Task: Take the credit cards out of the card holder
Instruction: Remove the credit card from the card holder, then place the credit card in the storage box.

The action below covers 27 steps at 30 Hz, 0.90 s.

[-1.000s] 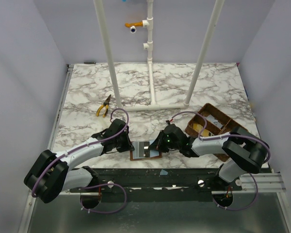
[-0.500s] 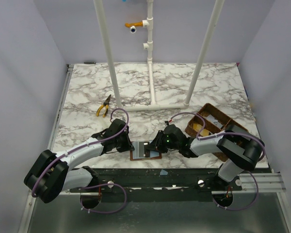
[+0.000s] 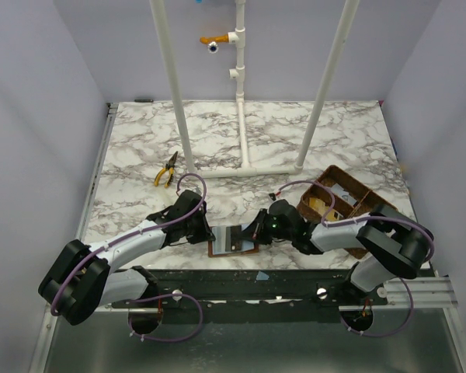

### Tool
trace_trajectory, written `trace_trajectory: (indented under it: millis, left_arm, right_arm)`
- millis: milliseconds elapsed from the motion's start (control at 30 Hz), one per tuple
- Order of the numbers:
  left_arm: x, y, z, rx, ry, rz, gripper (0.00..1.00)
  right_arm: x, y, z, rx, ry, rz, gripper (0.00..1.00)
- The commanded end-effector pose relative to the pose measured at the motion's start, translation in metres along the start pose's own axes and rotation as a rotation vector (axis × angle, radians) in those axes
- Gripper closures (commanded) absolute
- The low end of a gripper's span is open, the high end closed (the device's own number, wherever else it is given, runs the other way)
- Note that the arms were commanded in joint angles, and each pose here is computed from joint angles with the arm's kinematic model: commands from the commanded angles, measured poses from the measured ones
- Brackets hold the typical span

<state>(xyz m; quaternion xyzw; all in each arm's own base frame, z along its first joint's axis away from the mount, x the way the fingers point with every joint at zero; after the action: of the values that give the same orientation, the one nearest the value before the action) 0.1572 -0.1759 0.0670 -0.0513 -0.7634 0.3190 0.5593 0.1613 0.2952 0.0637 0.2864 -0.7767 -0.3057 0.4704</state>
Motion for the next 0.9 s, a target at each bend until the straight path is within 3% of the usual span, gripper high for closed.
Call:
trace_trajectory:
  millis: [0, 367, 633, 700, 800, 867]
  left_arm:
    - [0.000, 0.035, 0.010, -0.013, 0.030, -0.164, 1.00]
    - [0.005, 0.029, 0.007, -0.019, 0.018, -0.146, 1.00]
    - [0.026, 0.004, -0.003, -0.063, -0.007, -0.074, 1.00]
    - [0.035, -0.007, -0.007, -0.080, -0.018, -0.040, 0.89]
    - [0.051, -0.026, -0.011, -0.108, -0.023, 0.035, 0.61]
    - [0.060, -0.038, -0.011, -0.125, -0.016, 0.105, 0.51]
  right_arm:
    - [0.010, -0.021, 0.003, 0.022, -0.009, 0.099, 0.99]
    - [0.030, -0.021, -0.007, 0.050, -0.067, 0.141, 0.99]
    - [0.043, -0.006, -0.016, 0.070, -0.096, 0.122, 0.99]
    - [0.046, 0.000, -0.019, 0.070, -0.102, 0.106, 0.99]
    - [0.052, 0.012, -0.025, 0.072, -0.115, 0.070, 0.99]
    - [0.057, 0.023, -0.029, 0.070, -0.127, 0.037, 0.99]
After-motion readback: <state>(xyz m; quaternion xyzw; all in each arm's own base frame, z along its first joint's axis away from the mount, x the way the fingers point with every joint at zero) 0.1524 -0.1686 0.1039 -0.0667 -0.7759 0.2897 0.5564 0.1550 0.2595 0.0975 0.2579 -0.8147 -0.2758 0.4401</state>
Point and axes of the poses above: each gripper's point midway between its finger pads, its own x axis back along the fingers, its own y axis along the line the jaws close on, z = x × y, the point moved 5 cm from there along x, back along the fingers, and after that the axes turned 11 degrees about x, right-handed, at the moved point
